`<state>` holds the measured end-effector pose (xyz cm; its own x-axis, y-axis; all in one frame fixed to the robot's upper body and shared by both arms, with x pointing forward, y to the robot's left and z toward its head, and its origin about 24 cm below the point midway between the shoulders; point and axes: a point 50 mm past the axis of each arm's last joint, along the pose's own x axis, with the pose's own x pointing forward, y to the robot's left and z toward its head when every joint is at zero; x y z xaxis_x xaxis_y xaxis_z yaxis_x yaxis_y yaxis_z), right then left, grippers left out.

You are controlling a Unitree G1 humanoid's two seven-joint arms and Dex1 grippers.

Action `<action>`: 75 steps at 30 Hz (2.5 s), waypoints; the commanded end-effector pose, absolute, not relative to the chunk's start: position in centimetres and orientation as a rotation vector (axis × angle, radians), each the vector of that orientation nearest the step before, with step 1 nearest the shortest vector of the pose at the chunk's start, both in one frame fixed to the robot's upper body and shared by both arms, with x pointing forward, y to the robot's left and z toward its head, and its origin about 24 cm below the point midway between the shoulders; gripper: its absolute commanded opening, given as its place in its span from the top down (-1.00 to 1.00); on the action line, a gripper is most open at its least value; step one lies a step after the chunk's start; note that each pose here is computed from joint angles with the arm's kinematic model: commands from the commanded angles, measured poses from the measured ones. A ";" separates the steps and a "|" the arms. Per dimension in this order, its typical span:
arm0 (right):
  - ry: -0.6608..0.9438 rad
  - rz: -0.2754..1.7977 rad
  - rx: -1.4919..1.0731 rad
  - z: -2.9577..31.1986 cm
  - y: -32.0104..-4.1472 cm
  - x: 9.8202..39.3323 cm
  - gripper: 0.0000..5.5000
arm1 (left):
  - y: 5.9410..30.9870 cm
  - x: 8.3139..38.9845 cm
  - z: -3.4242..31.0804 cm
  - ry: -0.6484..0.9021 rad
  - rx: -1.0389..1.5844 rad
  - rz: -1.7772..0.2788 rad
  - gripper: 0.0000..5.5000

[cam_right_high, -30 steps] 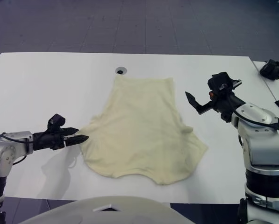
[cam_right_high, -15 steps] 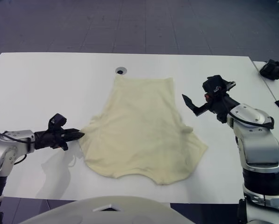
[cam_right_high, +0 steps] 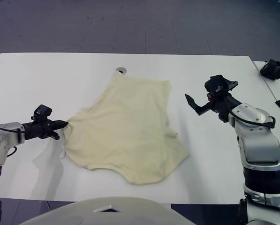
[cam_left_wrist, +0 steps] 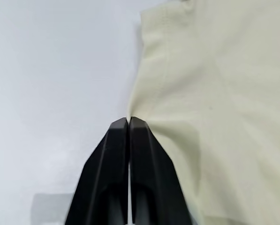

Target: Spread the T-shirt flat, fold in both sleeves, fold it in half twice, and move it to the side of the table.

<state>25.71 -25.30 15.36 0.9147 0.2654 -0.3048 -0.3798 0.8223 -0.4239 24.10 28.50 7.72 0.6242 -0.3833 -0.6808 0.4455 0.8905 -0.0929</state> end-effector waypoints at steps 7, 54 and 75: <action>0.250 0.336 -0.503 14.8 -25.0 24.8 -0.96 | 26.1 23.9 12.3 0.722 0.250 -0.693 0.99; 1.066 0.570 0.086 9.1 -24.3 14.8 -0.53 | 19.6 23.4 12.3 0.433 -0.128 -0.386 -0.96; 1.059 0.604 0.013 8.3 -23.0 15.0 0.73 | 20.3 23.6 10.9 0.519 -0.122 -0.371 -0.96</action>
<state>15.29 -23.05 8.58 0.3685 0.4836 -0.7939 -0.4558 0.8384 0.2991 23.41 19.91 10.74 0.7974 -0.3976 -0.4540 0.3251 0.9168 -0.2320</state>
